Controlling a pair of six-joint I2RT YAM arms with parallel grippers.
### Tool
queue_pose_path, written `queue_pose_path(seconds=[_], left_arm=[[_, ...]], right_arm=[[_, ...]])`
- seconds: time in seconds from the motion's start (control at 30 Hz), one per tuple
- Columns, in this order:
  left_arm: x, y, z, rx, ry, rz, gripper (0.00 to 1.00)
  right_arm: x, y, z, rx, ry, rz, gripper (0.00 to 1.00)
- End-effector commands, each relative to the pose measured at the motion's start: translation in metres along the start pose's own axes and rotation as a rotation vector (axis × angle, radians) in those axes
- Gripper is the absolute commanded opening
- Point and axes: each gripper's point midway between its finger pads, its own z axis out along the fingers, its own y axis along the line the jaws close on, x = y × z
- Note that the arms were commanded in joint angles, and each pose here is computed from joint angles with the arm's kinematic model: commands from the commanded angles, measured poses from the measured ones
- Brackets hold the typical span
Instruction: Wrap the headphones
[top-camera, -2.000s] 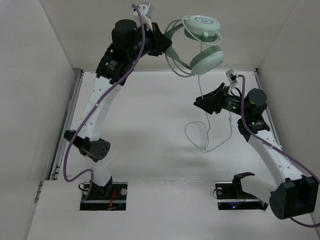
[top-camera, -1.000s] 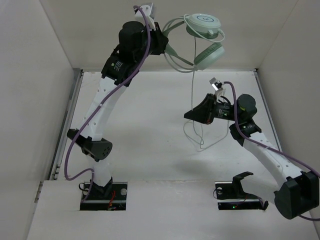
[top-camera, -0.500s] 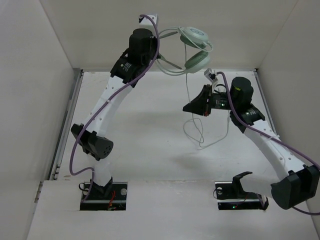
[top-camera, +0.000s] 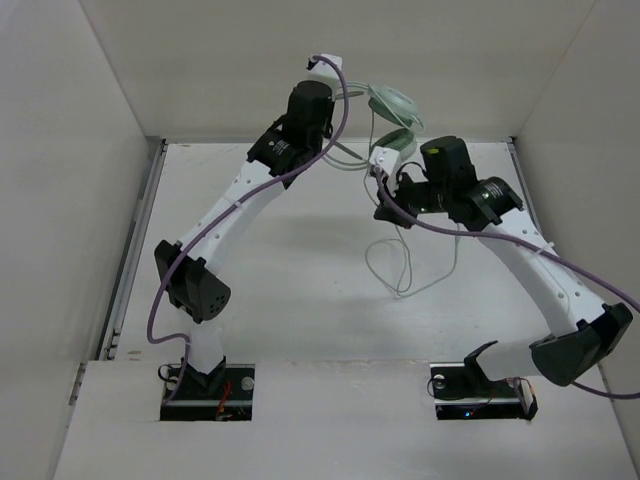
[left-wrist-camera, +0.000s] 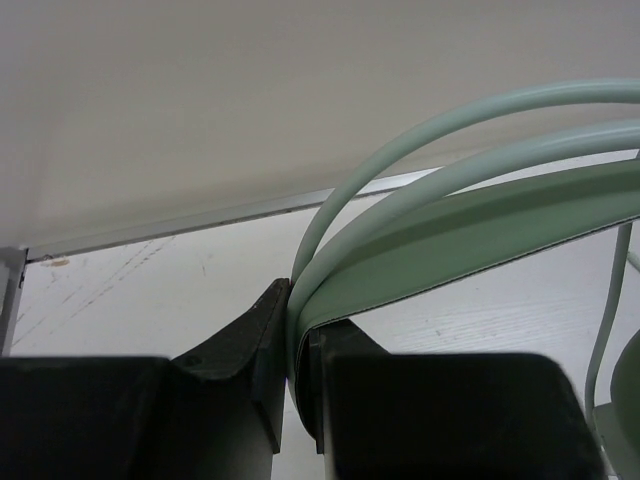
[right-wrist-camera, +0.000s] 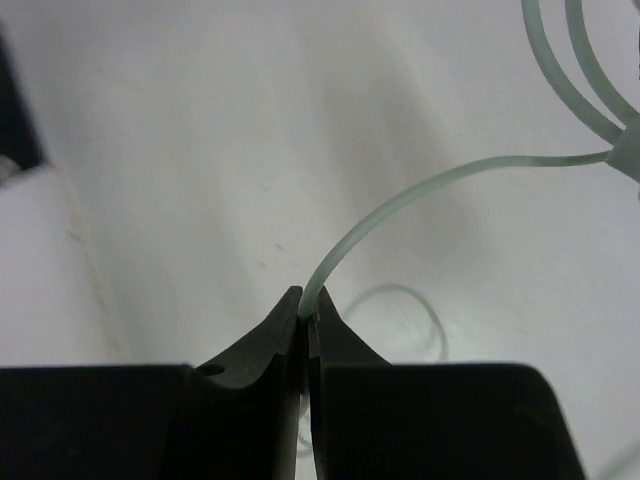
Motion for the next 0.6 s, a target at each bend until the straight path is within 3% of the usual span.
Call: queue_pose_path(seconds=[0.0,0.23,0.57], left_arm=[[-0.030,-0.012,-0.013,0.011,-0.115,-0.026,0.02],[0.034,-0.026,-0.013,0.035,0.045,0.118,0.02],[0.071,-0.059,-0.026,0.157,0.163,0.215,0.01]], right_arm=[[0.012,-0.047,-0.032,0.250,0.216,-0.331,0.03],[-0.028,-0.102,-0.077,0.548,0.254,-0.546,0.00],[-0.050,-0.133,-0.099,0.752,0.319,-0.793,0.00]])
